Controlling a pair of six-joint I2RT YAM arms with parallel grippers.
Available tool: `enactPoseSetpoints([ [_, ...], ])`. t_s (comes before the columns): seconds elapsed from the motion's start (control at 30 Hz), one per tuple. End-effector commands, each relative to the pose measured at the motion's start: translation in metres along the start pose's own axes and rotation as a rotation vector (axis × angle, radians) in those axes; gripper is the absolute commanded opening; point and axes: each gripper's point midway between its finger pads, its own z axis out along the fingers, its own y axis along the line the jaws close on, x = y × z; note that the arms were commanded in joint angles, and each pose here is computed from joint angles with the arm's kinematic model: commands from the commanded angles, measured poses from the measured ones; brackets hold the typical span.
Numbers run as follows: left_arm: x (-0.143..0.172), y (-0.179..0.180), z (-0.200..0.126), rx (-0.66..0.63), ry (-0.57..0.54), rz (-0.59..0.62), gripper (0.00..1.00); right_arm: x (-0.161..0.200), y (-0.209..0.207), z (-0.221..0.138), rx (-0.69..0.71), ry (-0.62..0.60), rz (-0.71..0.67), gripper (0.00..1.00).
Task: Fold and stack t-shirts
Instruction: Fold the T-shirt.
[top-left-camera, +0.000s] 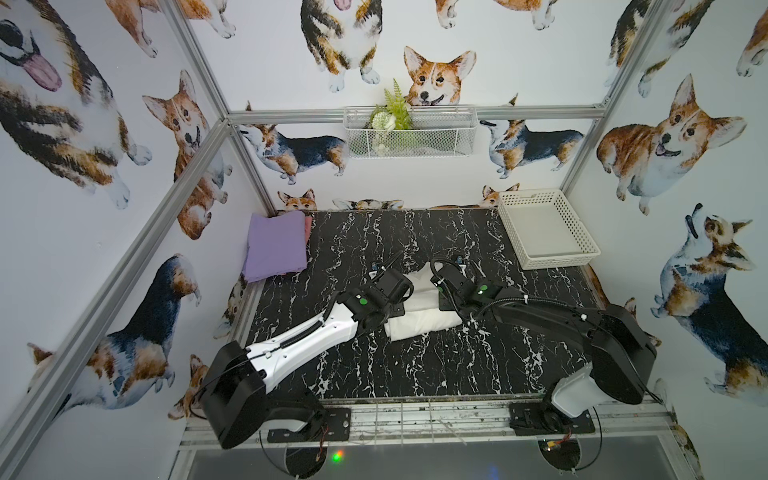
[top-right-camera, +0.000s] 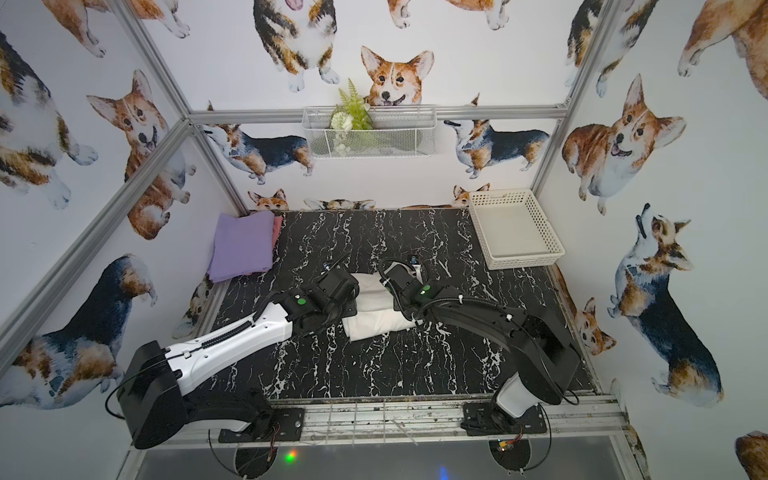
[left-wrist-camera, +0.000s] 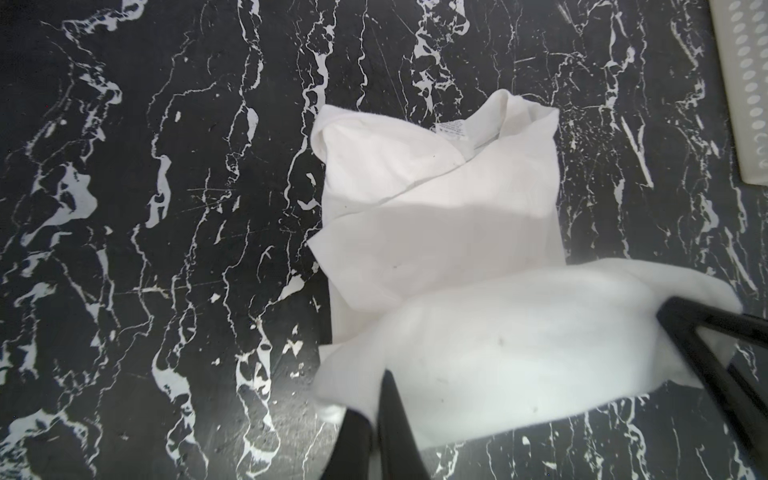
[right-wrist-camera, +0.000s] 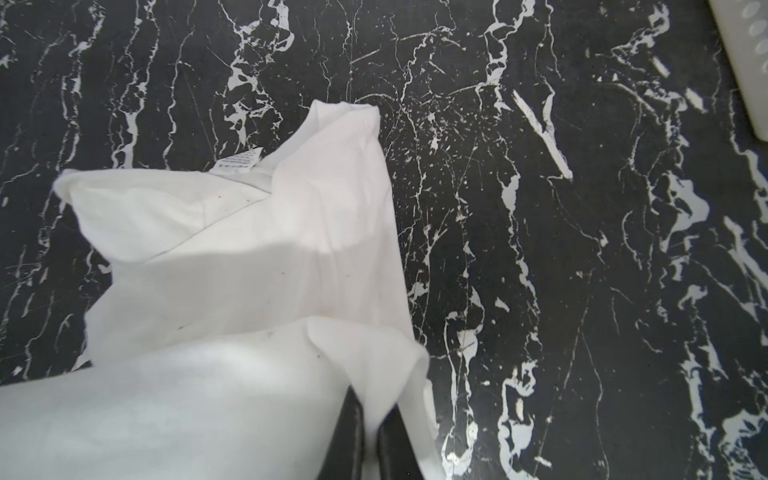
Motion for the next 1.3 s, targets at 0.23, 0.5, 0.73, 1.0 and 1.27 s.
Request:
enactPoseSetpoints([
  [0.23,-0.044,-0.011,0.043,0.041,-0.014,-0.010,0.05,-0.036,0.014,0.053,-0.035,-0.003,-0.003,0.00],
  [0.5,-0.062,0.000,0.091,0.017,-0.050,-0.034,0.80,-0.074,0.022,0.073,-0.038,-0.054,-0.005,0.51],
  [0.73,-0.097,-0.002,0.025,0.103,-0.193,-0.022,0.86,-0.066,0.055,0.006,-0.202,-0.135,-0.062,0.62],
  [1.0,-0.075,0.030,0.013,0.049,-0.196,-0.044,0.86,-0.019,0.083,0.037,-0.272,-0.024,-0.058,0.60],
  [1.27,-0.064,0.035,0.015,0.050,-0.161,-0.067,0.86,-0.047,0.113,0.113,-0.273,0.042,-0.052,0.59],
])
